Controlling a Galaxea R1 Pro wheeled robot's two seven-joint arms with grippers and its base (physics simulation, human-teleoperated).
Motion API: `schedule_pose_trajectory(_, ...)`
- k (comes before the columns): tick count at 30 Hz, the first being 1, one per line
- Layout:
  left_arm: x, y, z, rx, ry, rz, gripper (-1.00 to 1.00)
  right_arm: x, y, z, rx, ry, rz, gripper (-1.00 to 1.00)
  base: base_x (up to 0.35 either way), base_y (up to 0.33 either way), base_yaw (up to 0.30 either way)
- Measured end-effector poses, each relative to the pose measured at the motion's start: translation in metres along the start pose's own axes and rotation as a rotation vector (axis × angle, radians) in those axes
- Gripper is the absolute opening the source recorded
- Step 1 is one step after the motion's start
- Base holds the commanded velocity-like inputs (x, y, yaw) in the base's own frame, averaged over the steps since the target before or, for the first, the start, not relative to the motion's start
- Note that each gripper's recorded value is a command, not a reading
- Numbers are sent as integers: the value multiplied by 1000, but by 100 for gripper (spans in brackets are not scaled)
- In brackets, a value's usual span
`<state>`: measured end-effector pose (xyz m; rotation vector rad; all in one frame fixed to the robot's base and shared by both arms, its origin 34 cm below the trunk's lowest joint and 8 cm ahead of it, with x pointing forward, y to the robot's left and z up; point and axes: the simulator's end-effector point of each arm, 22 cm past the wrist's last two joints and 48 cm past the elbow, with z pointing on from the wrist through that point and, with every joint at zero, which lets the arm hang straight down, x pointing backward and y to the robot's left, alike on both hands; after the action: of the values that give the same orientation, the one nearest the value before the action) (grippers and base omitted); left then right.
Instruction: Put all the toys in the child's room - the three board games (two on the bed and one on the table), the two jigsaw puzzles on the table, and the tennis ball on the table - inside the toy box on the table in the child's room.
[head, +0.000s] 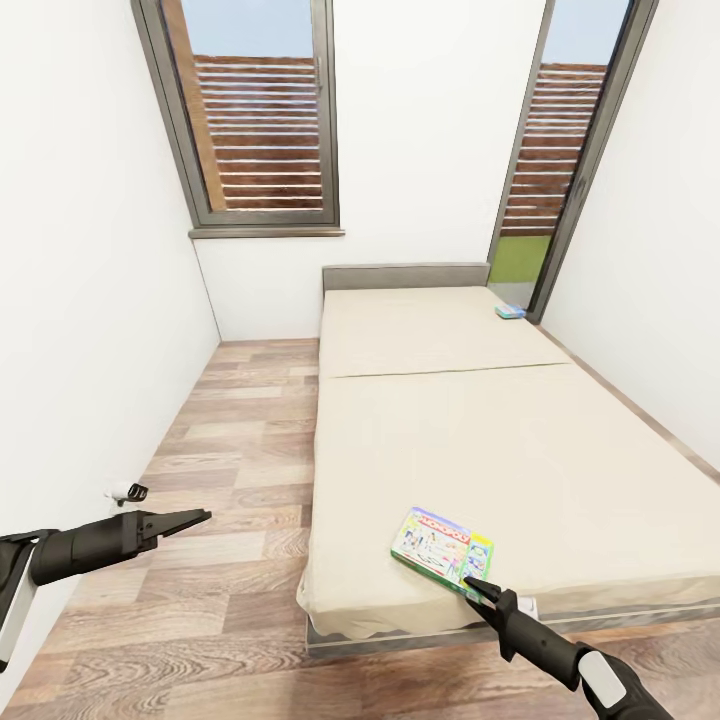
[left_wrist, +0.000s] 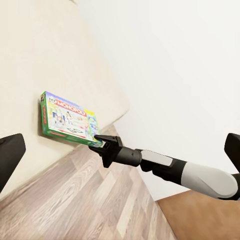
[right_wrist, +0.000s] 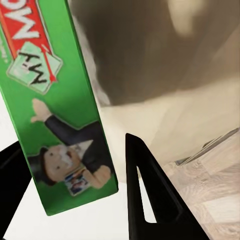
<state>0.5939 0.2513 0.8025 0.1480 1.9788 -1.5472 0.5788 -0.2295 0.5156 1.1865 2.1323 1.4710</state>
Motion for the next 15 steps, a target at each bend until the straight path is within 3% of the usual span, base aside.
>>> schedule_pose_trajectory(4,-5,-6,-1,0,-1,0,100,1,8,-3,-1,0,-1,-100,0,0,0)
schedule_pose_trajectory(5,-7,-8,0,1,0,0,100,1,21,-4,-56,-4,-4,-100,0,0,0)
schedule_pose_trajectory(6,-3,-10,3,12,3,1,100,-2,27,-1,-69,-14,-3,-100,0,0,0)
schedule_pose_trajectory(10,3,-18,7,41,-5,-7,100,-3,28,5,-61,-31,-13,-100,0,0,0)
schedule_pose_trajectory(15,-4,-27,7,44,-8,-2,100,-18,38,-6,-58,-77,-40,-100,0,0,0)
